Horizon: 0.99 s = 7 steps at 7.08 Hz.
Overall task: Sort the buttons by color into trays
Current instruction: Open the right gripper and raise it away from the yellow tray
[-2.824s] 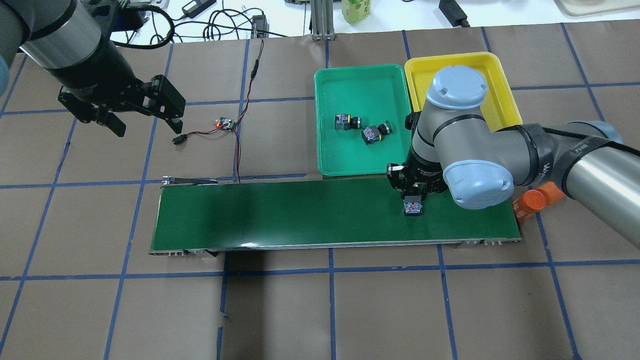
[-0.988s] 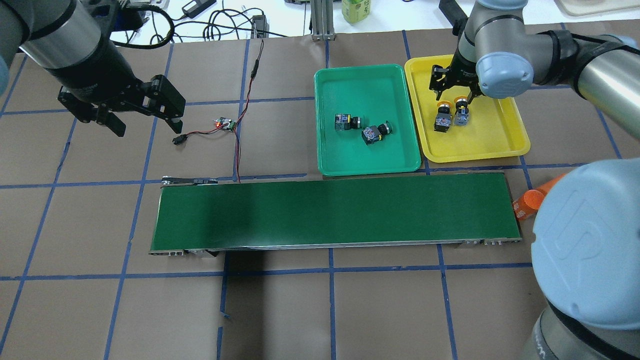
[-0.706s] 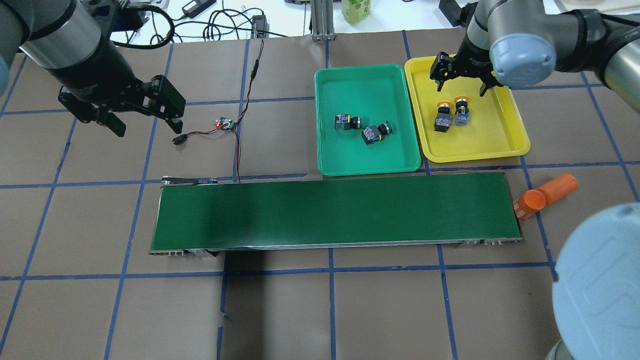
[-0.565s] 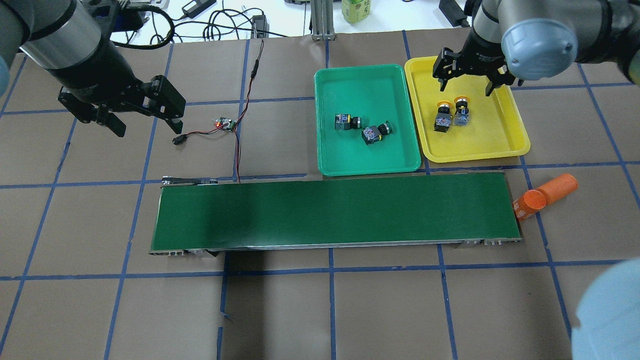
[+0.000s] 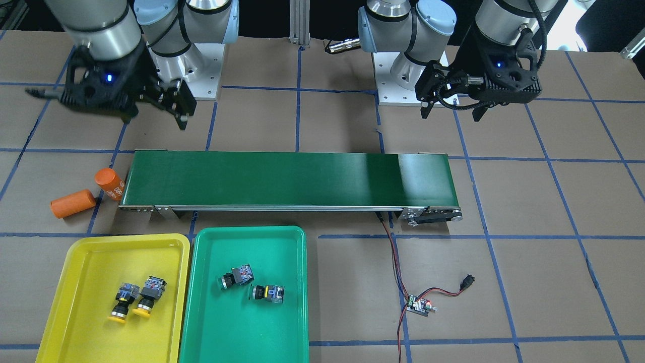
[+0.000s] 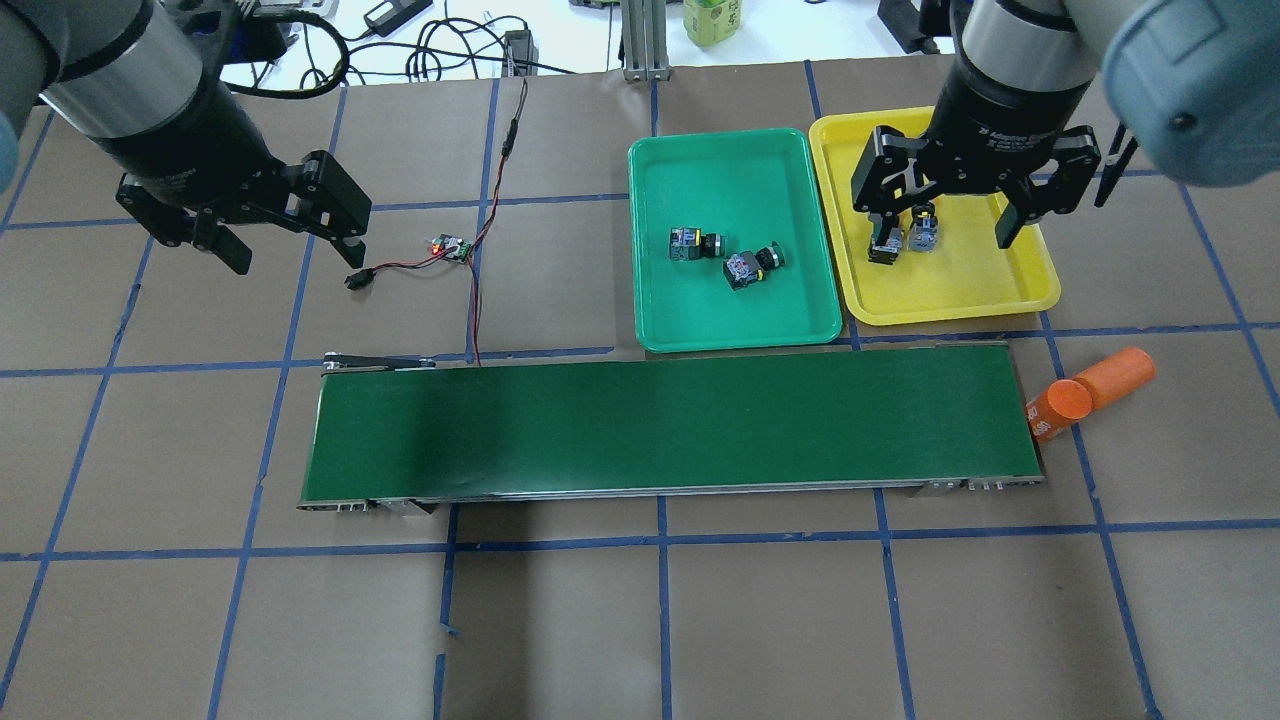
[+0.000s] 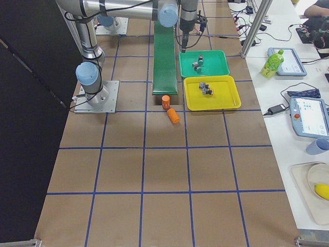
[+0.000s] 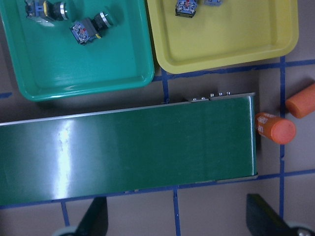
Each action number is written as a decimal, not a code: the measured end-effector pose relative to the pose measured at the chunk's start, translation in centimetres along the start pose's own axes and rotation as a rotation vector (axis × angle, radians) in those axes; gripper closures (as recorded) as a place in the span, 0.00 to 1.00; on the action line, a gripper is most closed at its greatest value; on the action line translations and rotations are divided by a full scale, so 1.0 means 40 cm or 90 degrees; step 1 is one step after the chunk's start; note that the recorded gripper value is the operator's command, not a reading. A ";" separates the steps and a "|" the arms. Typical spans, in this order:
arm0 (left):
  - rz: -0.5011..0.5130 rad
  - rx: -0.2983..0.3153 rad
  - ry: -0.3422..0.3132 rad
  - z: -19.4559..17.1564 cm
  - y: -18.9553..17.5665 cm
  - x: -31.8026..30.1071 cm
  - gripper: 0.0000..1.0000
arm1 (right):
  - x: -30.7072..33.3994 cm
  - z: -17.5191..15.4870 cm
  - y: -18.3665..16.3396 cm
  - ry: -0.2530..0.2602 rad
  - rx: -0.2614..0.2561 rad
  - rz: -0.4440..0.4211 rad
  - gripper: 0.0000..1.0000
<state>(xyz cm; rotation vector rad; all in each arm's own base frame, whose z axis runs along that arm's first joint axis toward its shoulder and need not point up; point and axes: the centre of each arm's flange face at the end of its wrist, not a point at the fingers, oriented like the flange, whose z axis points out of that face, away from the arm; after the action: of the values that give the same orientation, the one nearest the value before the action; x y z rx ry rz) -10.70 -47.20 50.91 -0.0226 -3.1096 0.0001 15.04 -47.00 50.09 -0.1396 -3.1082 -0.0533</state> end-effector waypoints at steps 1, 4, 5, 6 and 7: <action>0.000 0.000 0.000 0.000 0.000 0.000 0.00 | 0.000 -0.009 0.037 -0.002 -0.005 -0.002 0.00; 0.000 0.000 0.000 -0.001 0.001 0.000 0.00 | -0.040 0.030 0.092 0.000 -0.028 -0.022 0.00; 0.000 0.000 0.000 -0.001 0.001 0.000 0.00 | -0.021 0.037 0.085 0.002 -0.031 -0.015 0.00; 0.000 0.001 0.000 -0.001 0.001 0.000 0.00 | 0.011 0.036 0.078 0.001 -0.033 0.002 0.00; 0.000 0.001 0.000 -0.001 0.001 0.000 0.00 | 0.042 0.029 0.079 -0.001 -0.032 0.019 0.00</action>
<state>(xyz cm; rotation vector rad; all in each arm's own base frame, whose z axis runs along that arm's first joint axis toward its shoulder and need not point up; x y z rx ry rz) -10.70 -47.16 50.96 -0.0227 -3.1097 0.0018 13.62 -43.67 49.07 -0.1866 -3.1066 -0.1300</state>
